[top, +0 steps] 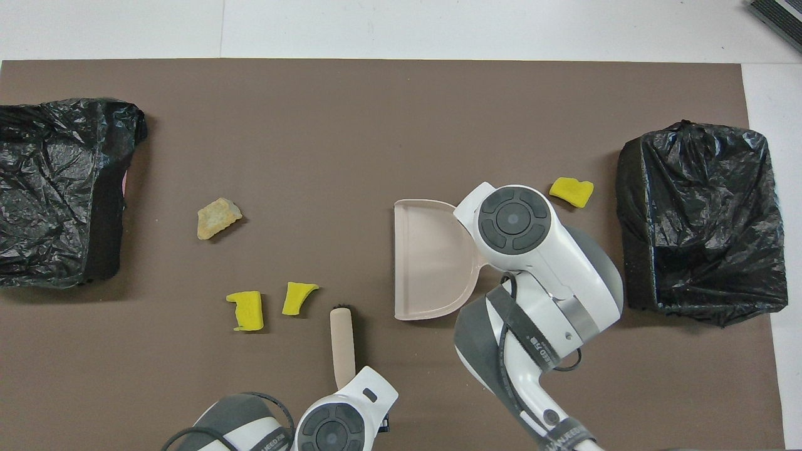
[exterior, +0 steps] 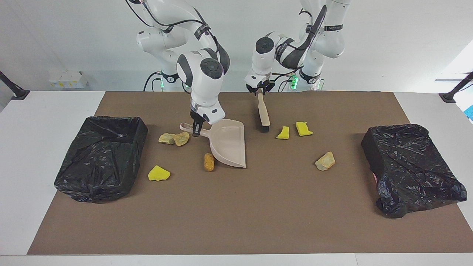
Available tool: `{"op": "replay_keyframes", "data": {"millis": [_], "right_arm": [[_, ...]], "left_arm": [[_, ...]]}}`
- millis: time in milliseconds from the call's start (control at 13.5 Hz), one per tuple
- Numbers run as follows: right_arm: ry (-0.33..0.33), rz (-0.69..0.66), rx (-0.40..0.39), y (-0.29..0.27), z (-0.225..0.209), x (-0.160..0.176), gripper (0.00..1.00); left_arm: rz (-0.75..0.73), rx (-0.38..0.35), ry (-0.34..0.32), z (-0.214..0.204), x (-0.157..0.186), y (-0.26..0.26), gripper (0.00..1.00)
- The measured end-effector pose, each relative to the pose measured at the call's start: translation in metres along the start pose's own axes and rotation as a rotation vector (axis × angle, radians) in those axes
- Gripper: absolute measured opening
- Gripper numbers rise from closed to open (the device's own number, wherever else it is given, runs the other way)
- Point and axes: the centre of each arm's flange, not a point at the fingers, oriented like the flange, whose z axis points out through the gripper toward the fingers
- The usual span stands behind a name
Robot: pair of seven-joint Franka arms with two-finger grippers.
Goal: Sweep and dump trash in bin
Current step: 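Sweep the yellow sponge pieces into the dustpan with the left gripper's brush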
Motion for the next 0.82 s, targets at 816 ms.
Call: {"op": "replay_keyframes", "data": {"millis": [816], "right_arm": [[-0.007, 0.014, 0.004, -0.012, 0.004, 0.011, 0.31]], "left_arm": [[0.004, 0.002, -0.016, -0.025, 0.001, 0.007, 0.26]]}}
